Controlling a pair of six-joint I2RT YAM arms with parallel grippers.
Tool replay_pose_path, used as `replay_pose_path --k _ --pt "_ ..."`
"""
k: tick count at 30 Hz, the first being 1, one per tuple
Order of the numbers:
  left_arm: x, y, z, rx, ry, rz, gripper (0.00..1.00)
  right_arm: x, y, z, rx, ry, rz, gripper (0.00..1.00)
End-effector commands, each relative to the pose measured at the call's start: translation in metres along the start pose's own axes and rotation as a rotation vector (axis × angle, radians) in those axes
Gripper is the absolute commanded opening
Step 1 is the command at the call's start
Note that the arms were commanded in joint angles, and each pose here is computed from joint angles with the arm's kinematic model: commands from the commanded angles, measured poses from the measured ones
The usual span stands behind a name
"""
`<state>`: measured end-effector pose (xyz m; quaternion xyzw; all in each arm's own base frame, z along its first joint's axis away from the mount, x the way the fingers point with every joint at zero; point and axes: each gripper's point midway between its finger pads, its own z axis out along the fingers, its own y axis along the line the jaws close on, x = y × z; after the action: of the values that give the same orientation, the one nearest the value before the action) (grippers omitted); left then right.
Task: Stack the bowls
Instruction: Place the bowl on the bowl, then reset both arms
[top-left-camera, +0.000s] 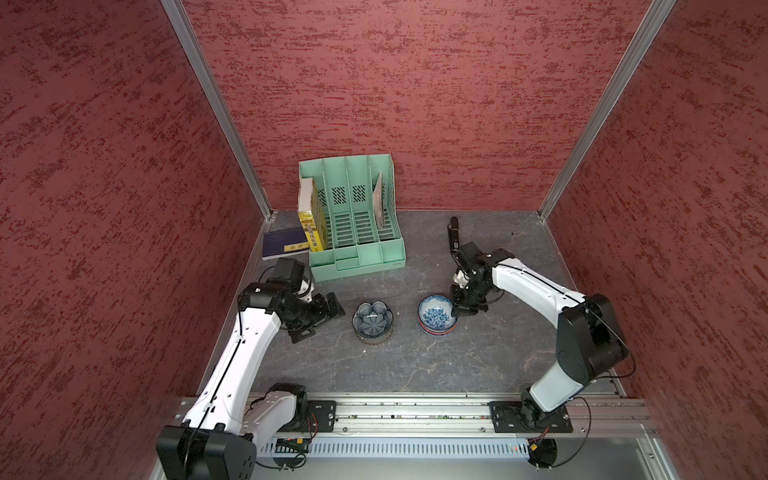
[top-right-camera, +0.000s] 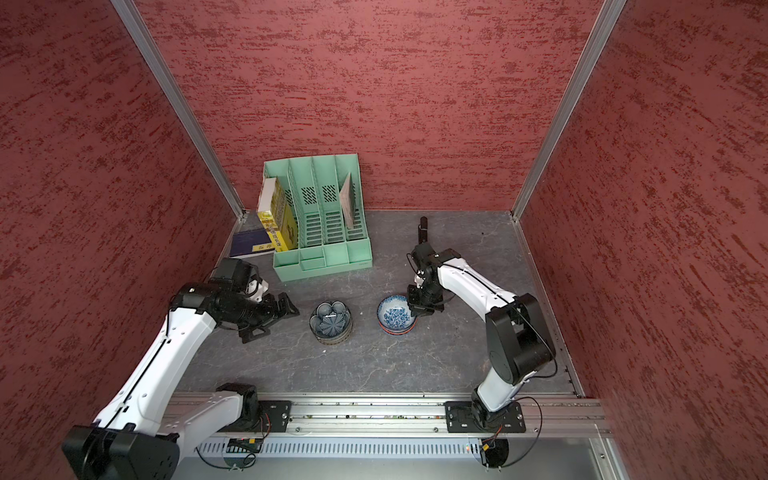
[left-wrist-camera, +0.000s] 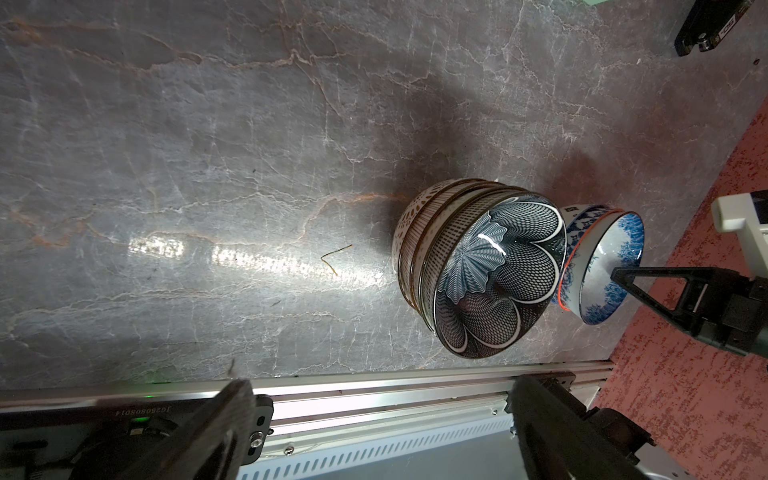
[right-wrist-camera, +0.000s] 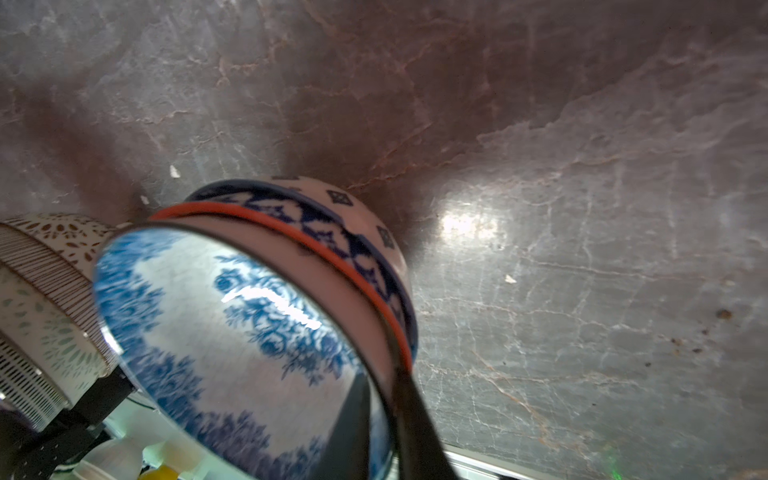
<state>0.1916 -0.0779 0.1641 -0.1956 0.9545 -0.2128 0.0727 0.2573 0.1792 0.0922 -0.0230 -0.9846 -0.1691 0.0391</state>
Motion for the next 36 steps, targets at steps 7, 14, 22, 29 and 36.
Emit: replay_pose_path --k 7,14,22,29,36 --pt "-0.002 -0.001 0.001 0.018 -0.009 0.018 1.0 0.001 0.008 -0.013 -0.051 -0.034 -0.031 0.48" --pt "-0.005 0.001 -0.002 0.003 -0.039 0.008 1.0 0.001 0.011 -0.027 -0.053 -0.076 -0.052 0.51" --pt "-0.084 0.013 -0.044 -0.098 -0.576 0.056 1.0 -0.052 0.008 -0.126 0.067 -0.578 -0.077 0.72" --pt "-0.14 0.015 -0.061 -0.076 -1.026 0.179 1.0 -0.075 -0.053 -0.226 0.262 -1.265 0.107 0.98" --pt "-0.166 0.054 -0.015 -0.213 -1.152 0.213 1.0 -0.069 -0.148 -0.184 0.644 -1.34 0.25 0.98"
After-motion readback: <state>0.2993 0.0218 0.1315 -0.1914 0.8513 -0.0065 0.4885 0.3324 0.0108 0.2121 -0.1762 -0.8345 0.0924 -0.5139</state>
